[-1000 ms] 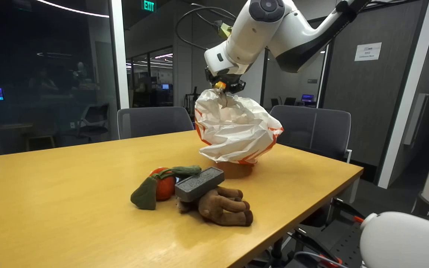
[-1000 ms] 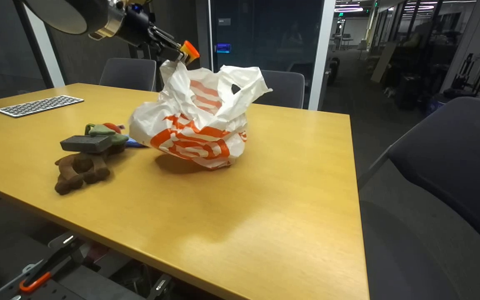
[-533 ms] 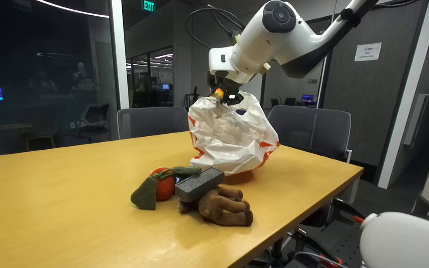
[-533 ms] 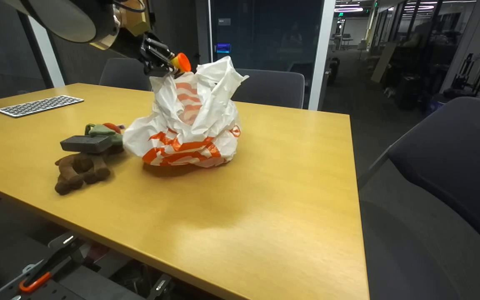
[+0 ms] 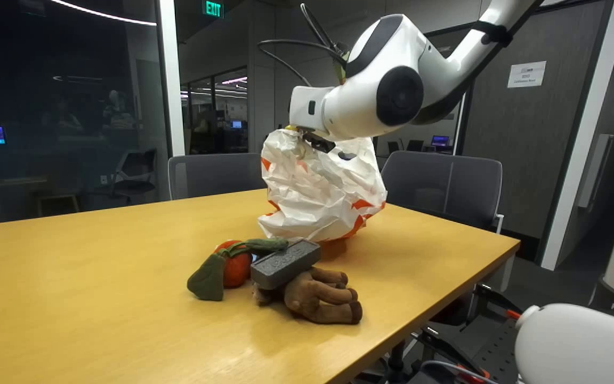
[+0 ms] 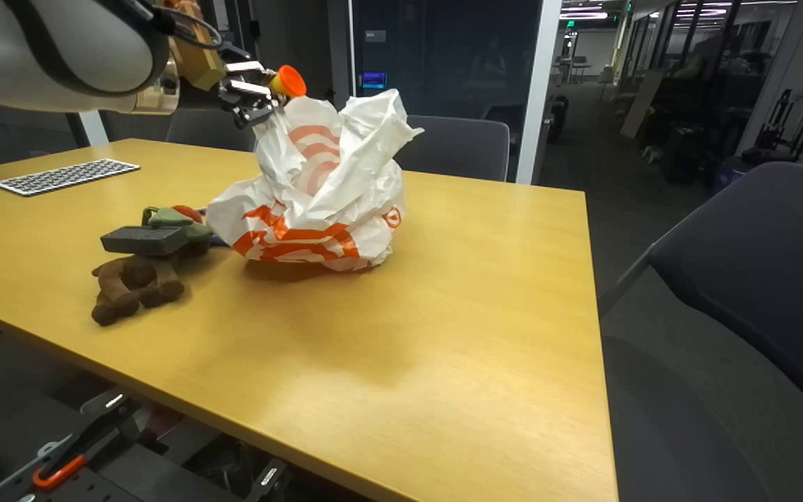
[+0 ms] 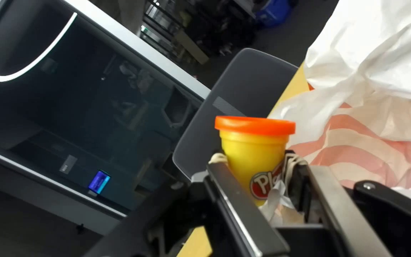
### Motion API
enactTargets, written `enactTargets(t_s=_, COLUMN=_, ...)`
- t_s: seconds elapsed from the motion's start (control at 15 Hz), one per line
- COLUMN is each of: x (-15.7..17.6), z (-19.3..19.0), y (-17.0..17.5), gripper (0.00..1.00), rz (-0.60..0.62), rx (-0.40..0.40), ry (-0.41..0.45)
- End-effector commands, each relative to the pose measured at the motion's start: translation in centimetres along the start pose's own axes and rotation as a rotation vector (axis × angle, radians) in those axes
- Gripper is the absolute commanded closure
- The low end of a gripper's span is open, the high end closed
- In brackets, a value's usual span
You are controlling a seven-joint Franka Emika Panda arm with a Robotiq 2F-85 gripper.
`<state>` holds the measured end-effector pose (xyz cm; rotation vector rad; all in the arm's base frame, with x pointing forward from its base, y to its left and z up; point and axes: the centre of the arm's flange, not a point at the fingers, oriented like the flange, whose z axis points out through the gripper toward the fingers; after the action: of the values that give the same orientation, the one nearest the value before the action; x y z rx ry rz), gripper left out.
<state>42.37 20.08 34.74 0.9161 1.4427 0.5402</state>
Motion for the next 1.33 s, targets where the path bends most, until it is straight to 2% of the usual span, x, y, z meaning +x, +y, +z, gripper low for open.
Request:
enactTargets(t_s=0.0, x=0.8, z=0.4, y=-2.1, gripper=0.84, rz=0.057, rx=-0.105, ry=-0.062)
enactTargets(t_s=0.13, x=1.5, z=0.3, y=-2.7, gripper=0.84, rz=0.123, rx=0.007, ry=0.090)
enactTargets(t_s=0.4, x=-2.9, z=2.5, y=-3.5, gripper=0.84, rz=0.203, rx=0.046, ry=0.302)
enactTargets(t_s=0.47, x=-3.9, z=2.9, y=-3.5, gripper=0.34, rz=0.219, rx=0.063, ry=0.353)
enactTargets(t_s=0.53, x=-4.5, z=3.4, y=-3.9, gripper=0.82, rz=0.230, rx=0.084, ry=0.404)
enactTargets(t_s=0.6, x=-4.6, z=3.4, y=-3.4, gripper=0.28, rz=0.255, rx=0.134, ry=0.441)
enactTargets(t_s=0.67, x=-4.3, z=3.1, y=-2.8, gripper=0.27, rz=0.260, rx=0.199, ry=0.477)
enactTargets(t_s=0.73, x=-3.9, z=3.2, y=-2.7, gripper=0.20, rz=0.259, rx=0.272, ry=0.501)
enactTargets(t_s=0.8, x=-4.1, z=3.2, y=-3.0, gripper=0.14, rz=0.234, rx=0.347, ry=0.484)
enactTargets(t_s=0.87, x=-4.5, z=3.3, y=-3.4, gripper=0.05, rz=0.229, rx=0.396, ry=0.475)
enactTargets(t_s=0.93, x=-4.9, z=3.5, y=-4.2, gripper=0.01, rz=0.238, rx=0.447, ry=0.491)
enactTargets(t_s=1.0, x=-4.0, z=2.3, y=-4.4, gripper=0.16, rz=0.248, rx=0.351, ry=0.479)
enactTargets(t_s=1.13, x=-5.0, z=3.2, y=-6.4, gripper=0.01, rz=0.246, rx=0.420, ry=0.479)
enactTargets(t_s=1.27, x=-5.1, z=3.4, y=-7.0, gripper=0.00, rz=0.246, rx=0.436, ry=0.480)
